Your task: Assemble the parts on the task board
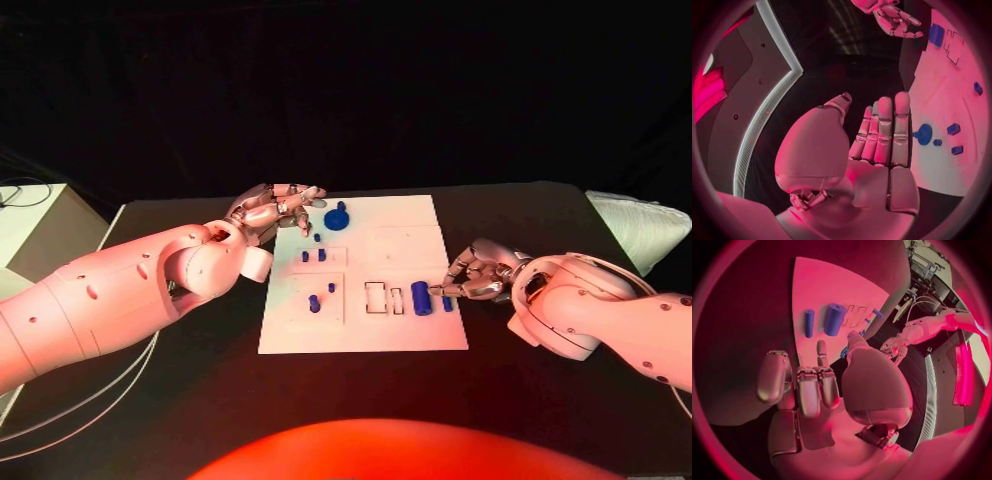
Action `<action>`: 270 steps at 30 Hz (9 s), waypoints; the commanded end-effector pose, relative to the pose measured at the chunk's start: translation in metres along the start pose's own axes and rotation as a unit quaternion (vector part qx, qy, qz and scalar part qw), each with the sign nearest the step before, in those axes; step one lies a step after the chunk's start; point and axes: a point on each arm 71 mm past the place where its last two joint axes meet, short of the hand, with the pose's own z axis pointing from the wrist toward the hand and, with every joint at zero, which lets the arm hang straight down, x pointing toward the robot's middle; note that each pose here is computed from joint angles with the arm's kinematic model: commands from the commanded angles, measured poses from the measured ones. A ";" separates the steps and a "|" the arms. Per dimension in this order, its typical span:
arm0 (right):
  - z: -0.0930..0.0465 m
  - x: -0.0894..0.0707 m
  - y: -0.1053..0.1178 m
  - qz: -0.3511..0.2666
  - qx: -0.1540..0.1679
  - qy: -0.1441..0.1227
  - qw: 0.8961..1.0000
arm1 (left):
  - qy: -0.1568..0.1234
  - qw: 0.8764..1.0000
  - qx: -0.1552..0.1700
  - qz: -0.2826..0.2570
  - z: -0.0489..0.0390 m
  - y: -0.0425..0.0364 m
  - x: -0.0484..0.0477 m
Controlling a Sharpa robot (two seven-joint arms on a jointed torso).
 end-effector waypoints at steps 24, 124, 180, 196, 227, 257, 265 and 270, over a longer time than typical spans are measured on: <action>0.012 0.023 0.015 -0.057 0.007 0.003 0.998 | 0.008 1.000 0.005 -0.006 -0.0011 -0.0016 0.0010; 0.037 0.055 0.080 -0.022 -0.033 0.058 0.998 | 0.026 1.000 -0.009 0.003 -0.0003 0.0006 0.0045; 0.023 0.051 0.077 -0.009 -0.067 0.036 0.997 | 0.023 1.000 -0.011 0.005 -0.0019 0.0003 0.0015; 0.005 0.040 0.066 0.048 -0.138 0.048 0.988 | 0.024 1.000 -0.012 0.006 -0.0021 0.0006 0.0009; 0.019 0.053 0.068 0.007 -0.107 0.009 0.994 | 0.027 1.000 -0.013 0.005 -0.0021 0.0006 0.0020; 0.024 0.059 0.075 0.012 -0.116 0.012 0.993 | 0.029 0.999 -0.015 0.006 -0.0024 0.0009 0.0015; 0.024 0.059 0.076 -0.016 -0.133 -0.011 0.991 | 0.030 0.999 -0.015 0.010 -0.0027 0.0008 0.0013; 0.023 0.058 0.076 -0.025 -0.141 -0.023 0.989 | 0.032 0.999 -0.015 0.013 -0.0027 0.0008 0.0016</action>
